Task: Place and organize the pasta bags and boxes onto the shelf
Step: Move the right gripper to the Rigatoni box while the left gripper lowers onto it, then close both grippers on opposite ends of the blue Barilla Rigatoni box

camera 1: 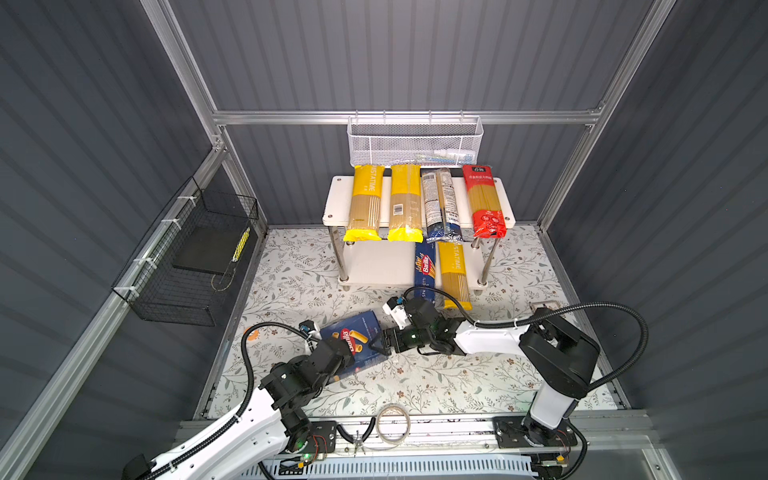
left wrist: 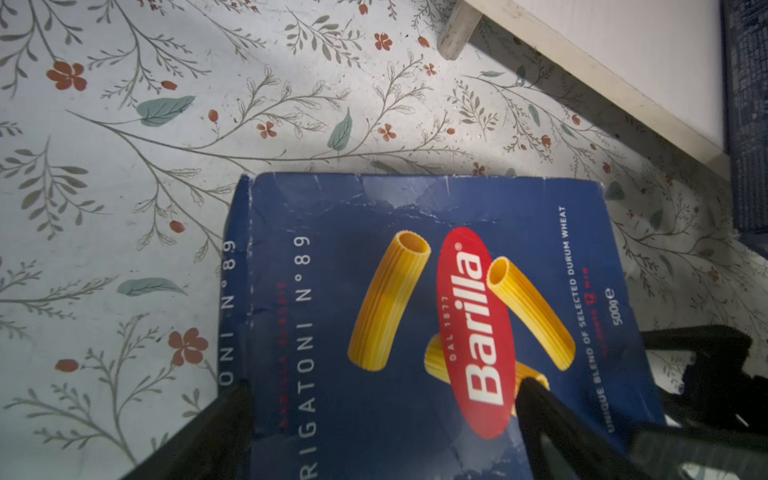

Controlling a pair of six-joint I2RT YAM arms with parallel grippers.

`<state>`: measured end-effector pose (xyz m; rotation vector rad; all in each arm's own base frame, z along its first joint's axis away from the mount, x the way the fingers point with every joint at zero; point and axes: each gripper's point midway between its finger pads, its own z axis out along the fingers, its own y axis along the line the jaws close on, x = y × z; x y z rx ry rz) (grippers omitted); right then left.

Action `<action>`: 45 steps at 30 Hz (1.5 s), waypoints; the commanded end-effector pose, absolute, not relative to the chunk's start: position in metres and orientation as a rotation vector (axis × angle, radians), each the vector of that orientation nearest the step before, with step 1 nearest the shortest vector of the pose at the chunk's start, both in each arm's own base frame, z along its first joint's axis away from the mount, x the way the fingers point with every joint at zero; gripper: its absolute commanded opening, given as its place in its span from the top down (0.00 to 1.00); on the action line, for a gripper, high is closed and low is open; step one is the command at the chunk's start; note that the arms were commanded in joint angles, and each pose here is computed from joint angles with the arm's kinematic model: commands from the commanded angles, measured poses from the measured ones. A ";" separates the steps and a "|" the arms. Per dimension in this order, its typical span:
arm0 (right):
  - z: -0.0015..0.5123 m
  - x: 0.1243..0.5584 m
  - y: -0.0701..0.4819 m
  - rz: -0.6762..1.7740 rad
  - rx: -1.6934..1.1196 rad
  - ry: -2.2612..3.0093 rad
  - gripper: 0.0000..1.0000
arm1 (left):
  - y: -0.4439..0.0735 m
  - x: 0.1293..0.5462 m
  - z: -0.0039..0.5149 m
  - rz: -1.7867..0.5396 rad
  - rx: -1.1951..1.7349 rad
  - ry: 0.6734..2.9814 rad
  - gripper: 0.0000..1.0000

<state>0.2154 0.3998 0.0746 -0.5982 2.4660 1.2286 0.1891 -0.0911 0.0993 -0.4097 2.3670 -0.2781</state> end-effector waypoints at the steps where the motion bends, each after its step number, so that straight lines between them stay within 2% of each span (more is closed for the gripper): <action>1: 0.081 0.213 0.405 1.251 -0.619 2.444 0.08 | -0.088 0.191 0.117 -0.284 -0.380 2.345 0.01; 5: 0.083 0.214 0.408 1.265 -0.623 2.435 0.08 | -0.075 0.187 0.126 -0.211 -0.380 2.360 0.00; 9: 0.085 0.216 0.412 1.274 -0.625 2.420 0.05 | -0.086 0.185 0.108 -0.258 -0.378 2.429 0.00; 19: 0.077 0.213 0.410 1.244 -0.645 2.456 0.06 | -0.091 0.192 0.076 -0.343 -0.432 2.532 0.00; 32: 0.071 0.215 0.414 1.204 -0.685 2.479 0.05 | -0.101 0.208 0.078 -0.396 -0.351 2.535 0.00; 45: 0.056 0.208 0.399 1.142 -0.662 2.527 0.09 | -0.102 0.173 0.045 -0.494 -0.389 2.626 0.00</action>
